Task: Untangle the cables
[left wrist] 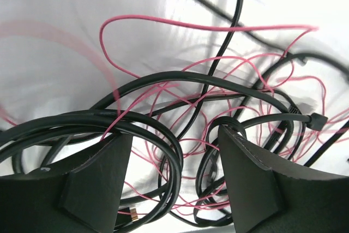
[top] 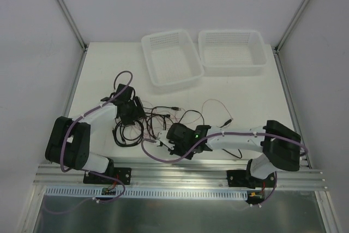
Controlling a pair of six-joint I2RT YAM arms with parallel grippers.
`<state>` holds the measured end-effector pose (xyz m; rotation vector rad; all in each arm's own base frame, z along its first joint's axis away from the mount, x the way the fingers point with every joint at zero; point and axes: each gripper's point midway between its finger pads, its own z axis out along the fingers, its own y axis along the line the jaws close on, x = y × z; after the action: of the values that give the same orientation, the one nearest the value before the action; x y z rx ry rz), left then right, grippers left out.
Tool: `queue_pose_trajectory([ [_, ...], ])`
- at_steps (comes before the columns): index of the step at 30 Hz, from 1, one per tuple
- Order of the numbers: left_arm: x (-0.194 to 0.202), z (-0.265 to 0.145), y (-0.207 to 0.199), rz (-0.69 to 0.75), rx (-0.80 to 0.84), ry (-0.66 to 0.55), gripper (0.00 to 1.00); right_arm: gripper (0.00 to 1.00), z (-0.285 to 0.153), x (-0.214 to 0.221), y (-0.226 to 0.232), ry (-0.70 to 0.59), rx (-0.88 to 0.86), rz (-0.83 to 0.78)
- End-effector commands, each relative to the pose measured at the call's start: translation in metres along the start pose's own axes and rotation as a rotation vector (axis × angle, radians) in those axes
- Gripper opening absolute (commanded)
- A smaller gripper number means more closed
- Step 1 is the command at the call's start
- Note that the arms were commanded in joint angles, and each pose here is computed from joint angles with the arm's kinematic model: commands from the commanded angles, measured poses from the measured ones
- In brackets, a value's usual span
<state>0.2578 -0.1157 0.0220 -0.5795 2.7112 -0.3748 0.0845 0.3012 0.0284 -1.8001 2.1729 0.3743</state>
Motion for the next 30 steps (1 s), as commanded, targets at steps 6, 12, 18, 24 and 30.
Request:
queue_pose_trajectory([
  [6, -0.021, 0.02, 0.038, -0.084, -0.137, -0.012, 0.65, 0.01, -0.122, 0.008, -0.029, -0.206, 0.222, 0.092],
  [12, -0.031, 0.021, 0.047, -0.144, -0.151, -0.02, 0.65, 0.01, -0.226, 0.023, -0.057, -0.474, 0.372, 0.196],
  [18, -0.039, 0.019, 0.05, -0.168, -0.151, -0.033, 0.66, 0.01, -0.324, 0.024, -0.069, -0.755, 0.489, 0.265],
  [24, -0.038, 0.019, 0.051, -0.163, -0.155, -0.034, 0.66, 0.01, -0.403, -0.004, -0.055, -1.042, 0.466, 0.225],
  [30, -0.032, 0.021, 0.048, -0.161, -0.132, -0.003, 0.64, 0.01, -0.455, -0.04, -0.023, -1.23, 0.328, 0.076],
])
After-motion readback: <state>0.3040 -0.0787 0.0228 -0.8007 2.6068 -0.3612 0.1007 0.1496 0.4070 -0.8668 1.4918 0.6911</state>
